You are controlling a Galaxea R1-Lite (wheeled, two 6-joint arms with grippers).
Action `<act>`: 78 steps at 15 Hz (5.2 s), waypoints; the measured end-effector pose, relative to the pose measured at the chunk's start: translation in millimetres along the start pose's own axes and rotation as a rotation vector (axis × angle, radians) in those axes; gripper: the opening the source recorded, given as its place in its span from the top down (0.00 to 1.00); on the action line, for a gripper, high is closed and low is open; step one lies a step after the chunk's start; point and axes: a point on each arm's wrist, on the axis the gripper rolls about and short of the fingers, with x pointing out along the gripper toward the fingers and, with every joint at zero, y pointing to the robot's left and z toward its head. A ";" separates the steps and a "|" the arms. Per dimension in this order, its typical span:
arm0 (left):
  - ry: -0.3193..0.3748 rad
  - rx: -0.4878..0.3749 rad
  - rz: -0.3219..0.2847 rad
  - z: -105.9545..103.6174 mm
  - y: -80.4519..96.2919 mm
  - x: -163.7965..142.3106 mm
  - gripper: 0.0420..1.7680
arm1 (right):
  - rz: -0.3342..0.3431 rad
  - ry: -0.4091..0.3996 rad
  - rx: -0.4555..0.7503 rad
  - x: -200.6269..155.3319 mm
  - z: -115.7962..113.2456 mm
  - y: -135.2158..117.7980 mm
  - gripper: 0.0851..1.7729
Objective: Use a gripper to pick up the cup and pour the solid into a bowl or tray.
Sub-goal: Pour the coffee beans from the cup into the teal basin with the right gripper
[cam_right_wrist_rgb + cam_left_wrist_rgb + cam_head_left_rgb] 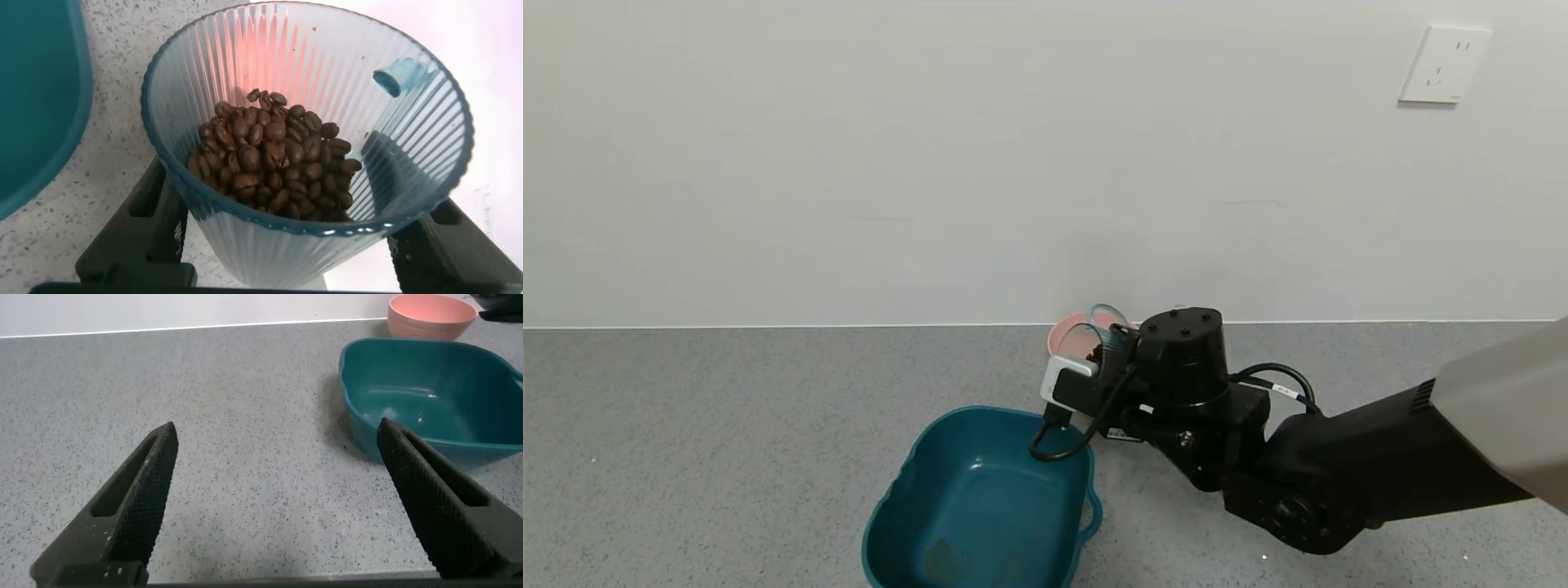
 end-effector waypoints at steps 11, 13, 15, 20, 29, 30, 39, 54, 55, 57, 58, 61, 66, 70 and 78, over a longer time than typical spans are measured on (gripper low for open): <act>0.000 0.000 0.000 0.0 0.0 0.0 0.01 | 0.002 -0.025 -0.283 -0.4 9.2 7.6 0.24; 0.000 0.000 0.000 0.0 0.0 0.0 0.01 | 0.005 -0.025 -0.328 -0.4 9.2 8.5 0.24; 0.000 0.000 0.000 0.0 0.0 0.0 0.01 | 0.009 -0.030 -0.365 -0.8 10.6 10.7 0.24; 0.000 0.000 0.000 0.0 0.0 0.0 0.01 | 0.023 -0.033 -0.466 -1.6 10.9 15.8 0.24; 0.000 0.000 0.000 0.0 0.0 0.0 0.01 | 0.033 -0.039 -0.616 -2.6 12.4 19.7 0.24; 0.000 0.000 0.000 0.0 0.0 0.0 0.01 | 0.034 -0.039 -0.624 -2.6 12.4 19.8 0.24; 0.000 0.000 0.000 0.0 0.0 0.0 0.01 | 0.034 -0.047 -0.698 -4.0 14.2 21.7 0.24; 0.000 0.000 0.000 0.0 0.0 0.0 0.01 | 0.039 -0.065 -0.824 -11.0 17.1 26.4 0.24; 0.000 0.000 0.000 0.0 0.0 0.0 0.01 | 0.036 -0.057 -0.828 -11.3 17.6 26.2 0.24; 0.000 0.000 0.000 0.0 0.0 0.0 0.01 | 0.030 -0.050 -0.830 -11.8 19.2 26.0 0.24; 0.000 0.000 0.000 0.0 0.0 0.0 0.01 | 0.029 -0.051 -0.830 -12.2 20.1 26.4 0.24; 0.000 0.000 0.000 0.0 0.0 0.0 0.01 | 0.030 -0.056 -0.832 -13.4 22.2 27.8 0.24; 0.000 0.000 0.000 0.0 0.0 0.0 0.01 | 0.028 -0.057 -0.841 -13.7 23.3 28.1 0.24; 0.000 0.000 0.000 0.0 0.0 0.0 0.01 | 0.029 -0.063 -0.848 -14.4 24.9 29.4 0.24; 0.000 0.000 0.000 0.0 0.0 0.0 0.01 | 0.026 -0.064 -0.841 -14.3 25.3 29.1 0.24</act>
